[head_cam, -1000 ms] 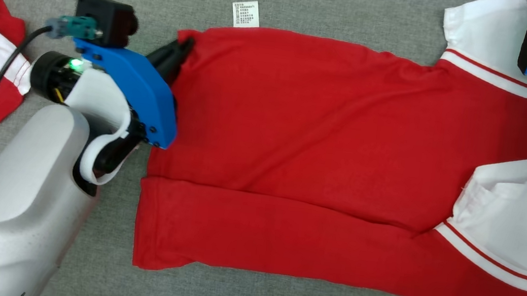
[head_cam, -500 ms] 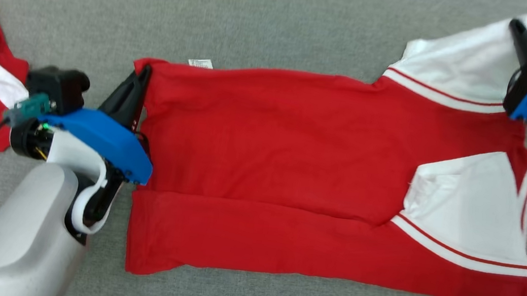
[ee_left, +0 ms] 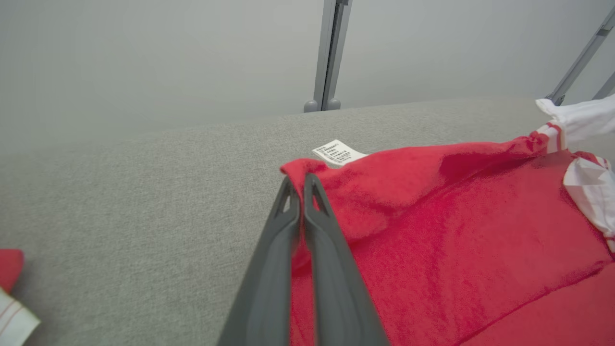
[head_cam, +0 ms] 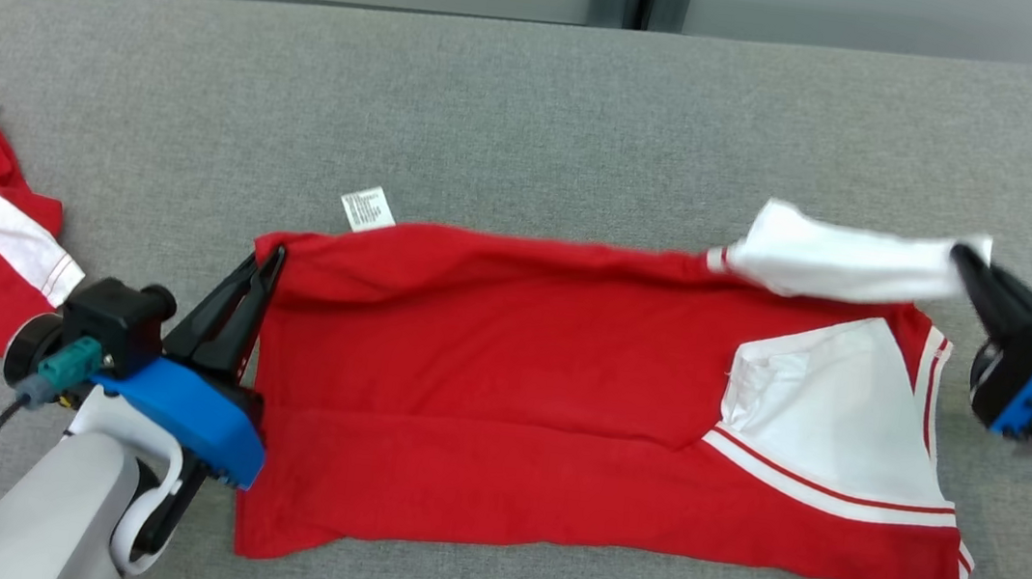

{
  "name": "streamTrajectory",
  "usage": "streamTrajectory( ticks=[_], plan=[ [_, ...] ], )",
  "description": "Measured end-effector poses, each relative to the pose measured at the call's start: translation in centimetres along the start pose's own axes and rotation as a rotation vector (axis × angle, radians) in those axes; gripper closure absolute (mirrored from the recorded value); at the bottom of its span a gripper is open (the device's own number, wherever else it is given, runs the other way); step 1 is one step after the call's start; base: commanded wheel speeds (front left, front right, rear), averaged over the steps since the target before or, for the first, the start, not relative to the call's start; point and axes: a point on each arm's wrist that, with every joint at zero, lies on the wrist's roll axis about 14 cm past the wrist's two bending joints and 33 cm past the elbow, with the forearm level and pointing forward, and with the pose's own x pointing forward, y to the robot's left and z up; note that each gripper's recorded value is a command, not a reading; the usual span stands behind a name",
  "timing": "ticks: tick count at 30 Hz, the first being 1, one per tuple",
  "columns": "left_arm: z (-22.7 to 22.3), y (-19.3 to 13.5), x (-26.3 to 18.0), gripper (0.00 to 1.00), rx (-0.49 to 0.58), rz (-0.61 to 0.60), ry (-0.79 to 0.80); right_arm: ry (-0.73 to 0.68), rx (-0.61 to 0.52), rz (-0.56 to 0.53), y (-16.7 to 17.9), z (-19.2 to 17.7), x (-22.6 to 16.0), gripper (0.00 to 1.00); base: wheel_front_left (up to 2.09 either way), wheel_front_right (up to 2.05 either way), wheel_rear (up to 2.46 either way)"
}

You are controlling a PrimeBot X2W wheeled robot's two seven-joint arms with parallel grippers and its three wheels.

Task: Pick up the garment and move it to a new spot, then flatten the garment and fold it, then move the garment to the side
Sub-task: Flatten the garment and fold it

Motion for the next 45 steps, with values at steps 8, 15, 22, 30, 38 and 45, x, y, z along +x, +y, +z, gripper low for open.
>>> streamTrajectory(
  ticks=[8,15,22,30,38,45],
  plan=[
    [-0.9,0.5,-1.1,1.0,0.127,-0.014,0.014,0.043,0.087,0.011,0.4,-3.7,-4.1,1.0,0.0,0.0,0.0],
    [-2.5,0.5,-1.3,1.0,0.155,-0.012,0.055,0.066,0.138,0.004,1.3,-5.7,-7.0,1.0,0.0,0.0,0.0],
    [-3.0,1.2,-1.9,0.0,0.108,0.061,0.052,0.12,0.127,-0.017,1.6,-7.7,-8.9,0.0,0.0,0.0,0.0],
    [0.0,1.7,-4.0,0.0,-0.028,0.198,-0.098,0.113,0.126,-0.072,0.9,-8.3,-10.9,0.0,0.0,0.0,0.0],
    [2.6,2.6,-5.7,0.0,-0.074,0.283,-0.21,0.071,0.137,-0.152,-0.7,-6.9,-10.9,0.0,0.0,0.0,0.0],
    [2.7,2.7,-5.9,0.0,-0.062,0.295,-0.217,0.131,0.166,-0.205,-1.8,-7.2,-7.9,0.0,0.0,0.0,0.0]
  ],
)
